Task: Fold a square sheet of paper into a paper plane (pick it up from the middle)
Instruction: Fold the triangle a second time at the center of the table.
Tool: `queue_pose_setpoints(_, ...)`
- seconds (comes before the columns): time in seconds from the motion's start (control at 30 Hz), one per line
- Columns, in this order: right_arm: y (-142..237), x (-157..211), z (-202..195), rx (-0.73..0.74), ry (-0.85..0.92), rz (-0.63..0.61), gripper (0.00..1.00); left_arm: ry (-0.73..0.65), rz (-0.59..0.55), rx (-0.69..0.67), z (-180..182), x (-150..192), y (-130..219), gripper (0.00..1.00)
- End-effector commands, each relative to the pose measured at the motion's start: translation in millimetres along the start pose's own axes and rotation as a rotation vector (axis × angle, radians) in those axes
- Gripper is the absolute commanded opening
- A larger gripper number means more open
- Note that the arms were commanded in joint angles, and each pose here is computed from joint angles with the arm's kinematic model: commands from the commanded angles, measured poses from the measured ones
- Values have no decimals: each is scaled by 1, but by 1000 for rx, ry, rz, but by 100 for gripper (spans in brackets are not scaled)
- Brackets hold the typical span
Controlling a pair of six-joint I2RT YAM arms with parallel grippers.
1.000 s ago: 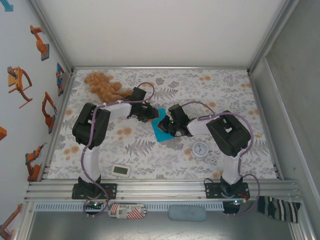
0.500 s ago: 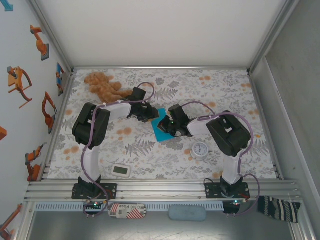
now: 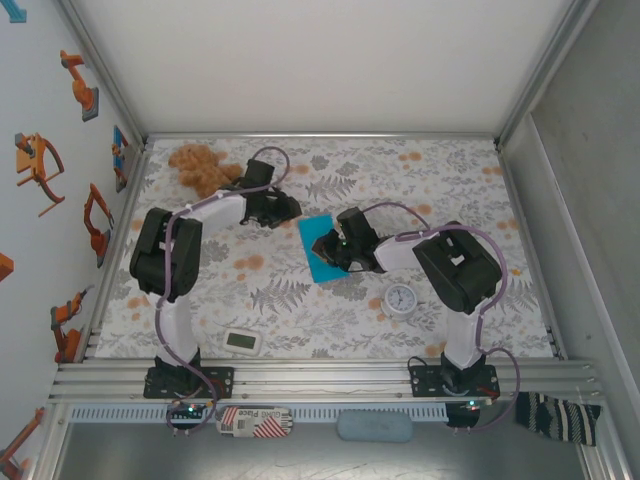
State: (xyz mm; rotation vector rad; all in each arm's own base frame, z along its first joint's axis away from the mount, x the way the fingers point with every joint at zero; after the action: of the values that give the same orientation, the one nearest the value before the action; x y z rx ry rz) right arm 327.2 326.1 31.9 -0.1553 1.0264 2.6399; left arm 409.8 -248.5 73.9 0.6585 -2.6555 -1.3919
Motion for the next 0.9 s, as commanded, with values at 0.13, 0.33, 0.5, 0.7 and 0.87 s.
queue_pose_setpoints(0.13,-5,12,-24,85,-30,31,36,13,-98,-55,14,-5,40,41)
queue_pose_setpoints(0.33,-4,12,-23,86,-29,30,34,25,-24,32,9,17,45,40)
queue_pose_setpoints(0.5,-3,12,-25,95,-30,30,22,54,65,121,3,44,38,32)
queue_pose_setpoints(0.7,-1,14,-31,135,-21,40,10,-8,119,134,-5,76,26,21)
queue_pose_setpoints(0.87,-1,14,-33,151,-17,44,0,-48,163,100,-4,97,10,14)
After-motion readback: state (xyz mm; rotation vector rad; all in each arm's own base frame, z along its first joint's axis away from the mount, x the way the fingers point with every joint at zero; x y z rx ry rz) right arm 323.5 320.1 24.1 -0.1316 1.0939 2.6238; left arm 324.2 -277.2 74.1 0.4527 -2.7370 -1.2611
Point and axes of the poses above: each hand's point on the last joint's axis, 136 mm out from that joint toward the fingers, its own y axis back along the fingers, its own z axis along the line the jaws close on, x = y × z, the point moved 1 cm from there along y, back along the fingers, and after that the axes turned 14 degrees about y, right-handed, at the moved point
